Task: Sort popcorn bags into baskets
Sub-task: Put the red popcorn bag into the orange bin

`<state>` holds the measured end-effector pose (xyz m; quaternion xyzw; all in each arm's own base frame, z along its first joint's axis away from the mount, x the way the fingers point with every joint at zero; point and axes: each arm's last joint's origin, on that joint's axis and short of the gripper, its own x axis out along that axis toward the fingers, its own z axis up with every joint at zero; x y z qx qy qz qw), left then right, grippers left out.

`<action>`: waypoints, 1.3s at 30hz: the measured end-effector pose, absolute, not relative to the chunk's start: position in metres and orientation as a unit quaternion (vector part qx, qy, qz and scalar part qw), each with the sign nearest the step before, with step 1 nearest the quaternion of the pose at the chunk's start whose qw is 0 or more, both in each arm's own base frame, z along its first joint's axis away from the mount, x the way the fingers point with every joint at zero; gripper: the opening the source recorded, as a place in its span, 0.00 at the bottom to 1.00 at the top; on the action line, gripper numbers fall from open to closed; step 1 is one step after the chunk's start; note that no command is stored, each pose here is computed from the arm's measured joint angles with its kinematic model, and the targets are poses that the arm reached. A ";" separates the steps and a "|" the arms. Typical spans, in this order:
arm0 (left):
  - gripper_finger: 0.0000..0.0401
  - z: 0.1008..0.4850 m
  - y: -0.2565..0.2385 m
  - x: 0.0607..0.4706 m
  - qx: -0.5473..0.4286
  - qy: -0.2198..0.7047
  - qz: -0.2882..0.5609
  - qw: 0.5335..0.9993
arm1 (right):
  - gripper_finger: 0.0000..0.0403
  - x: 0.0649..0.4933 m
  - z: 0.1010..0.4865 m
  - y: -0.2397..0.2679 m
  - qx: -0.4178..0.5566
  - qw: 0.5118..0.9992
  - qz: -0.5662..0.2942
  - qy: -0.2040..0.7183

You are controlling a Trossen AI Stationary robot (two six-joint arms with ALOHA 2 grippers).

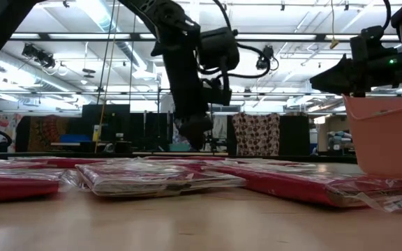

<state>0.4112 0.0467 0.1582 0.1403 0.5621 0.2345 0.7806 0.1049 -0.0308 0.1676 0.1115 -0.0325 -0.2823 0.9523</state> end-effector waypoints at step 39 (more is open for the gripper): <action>0.12 0.125 0.048 0.385 0.099 0.599 0.255 0.752 | 0.30 0.105 0.168 -0.031 0.112 0.952 -0.282 -0.033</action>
